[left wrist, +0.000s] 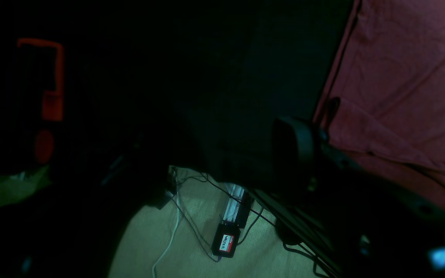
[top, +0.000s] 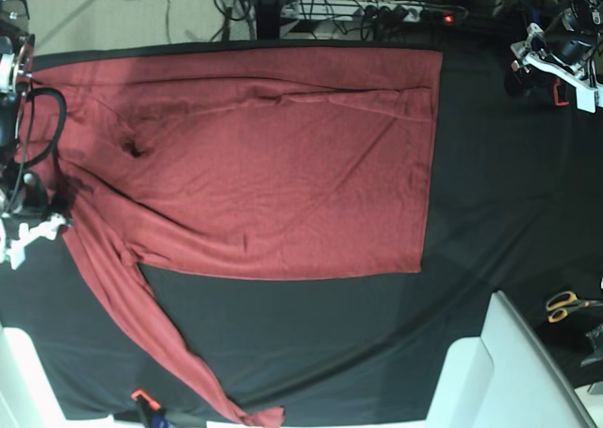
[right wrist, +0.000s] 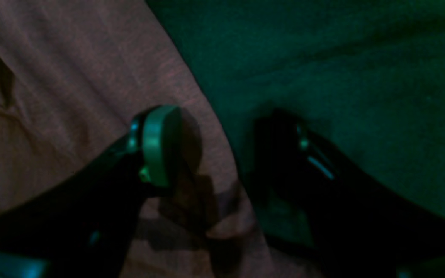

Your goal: Fold the T-shirt properly

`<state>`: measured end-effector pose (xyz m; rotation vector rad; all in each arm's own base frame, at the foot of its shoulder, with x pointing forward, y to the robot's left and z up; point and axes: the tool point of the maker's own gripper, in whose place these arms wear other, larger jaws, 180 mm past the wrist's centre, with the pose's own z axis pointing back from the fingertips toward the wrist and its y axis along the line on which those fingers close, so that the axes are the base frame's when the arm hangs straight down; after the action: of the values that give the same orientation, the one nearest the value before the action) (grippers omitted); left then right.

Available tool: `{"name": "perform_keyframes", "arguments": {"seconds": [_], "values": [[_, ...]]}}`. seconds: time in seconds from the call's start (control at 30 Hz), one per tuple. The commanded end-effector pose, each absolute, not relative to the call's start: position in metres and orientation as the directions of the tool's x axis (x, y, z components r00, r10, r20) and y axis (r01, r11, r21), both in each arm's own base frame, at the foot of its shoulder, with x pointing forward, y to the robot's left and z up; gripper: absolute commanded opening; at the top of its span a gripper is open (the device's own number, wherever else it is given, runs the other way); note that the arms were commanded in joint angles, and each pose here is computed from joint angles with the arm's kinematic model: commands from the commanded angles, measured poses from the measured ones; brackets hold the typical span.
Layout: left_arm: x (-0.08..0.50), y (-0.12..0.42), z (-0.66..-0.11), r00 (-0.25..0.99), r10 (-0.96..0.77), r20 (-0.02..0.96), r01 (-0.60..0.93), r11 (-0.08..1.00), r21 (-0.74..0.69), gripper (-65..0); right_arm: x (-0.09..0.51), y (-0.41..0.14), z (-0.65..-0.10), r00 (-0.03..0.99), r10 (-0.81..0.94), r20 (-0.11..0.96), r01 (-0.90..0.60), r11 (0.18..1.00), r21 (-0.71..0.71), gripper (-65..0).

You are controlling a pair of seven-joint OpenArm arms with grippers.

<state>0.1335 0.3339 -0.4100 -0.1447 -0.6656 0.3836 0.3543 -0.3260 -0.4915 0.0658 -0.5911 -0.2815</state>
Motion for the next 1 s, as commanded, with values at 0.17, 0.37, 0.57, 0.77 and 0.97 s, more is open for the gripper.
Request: {"name": "perform_keyframes", "arguments": {"seconds": [0.17, 0.37, 0.57, 0.77, 0.97], "values": [[0.143, 0.340, -0.399, 0.697, 0.380, 0.609, -0.287, 0.925, -0.248, -25.8, 0.361, -0.321, -0.490, 0.788, -0.290, 0.543, 0.243, 0.957, 0.159, -50.0], [0.145, 0.340, -0.398, 0.695, 0.378, 0.612, -0.287, 0.926, -0.246, -25.8, 0.365, -0.322, -0.486, 0.782, -0.286, 0.554, 0.238, 0.958, 0.159, -64.2], [0.157, 0.342, -0.393, 0.677, 0.376, 0.633, -0.280, 0.926, -0.251, -25.8, 0.377, -0.326, -0.459, 0.772, -0.231, 0.593, 0.193, 0.973, 0.128, -65.0], [0.180, 0.325, -0.394, 0.696, 0.331, 0.638, -0.205, 0.942, -0.264, -25.8, 0.385, -0.322, -0.431, 0.759, -0.158, 0.632, 0.135, 0.987, 0.084, -65.0], [0.207, 0.323, -0.395, 0.653, 0.409, 0.637, -0.269, 0.912, -0.309, -25.8, 0.383, -0.333, -0.419, 0.747, -0.216, 0.628, 0.188, 0.976, 0.112, -65.0]]}}
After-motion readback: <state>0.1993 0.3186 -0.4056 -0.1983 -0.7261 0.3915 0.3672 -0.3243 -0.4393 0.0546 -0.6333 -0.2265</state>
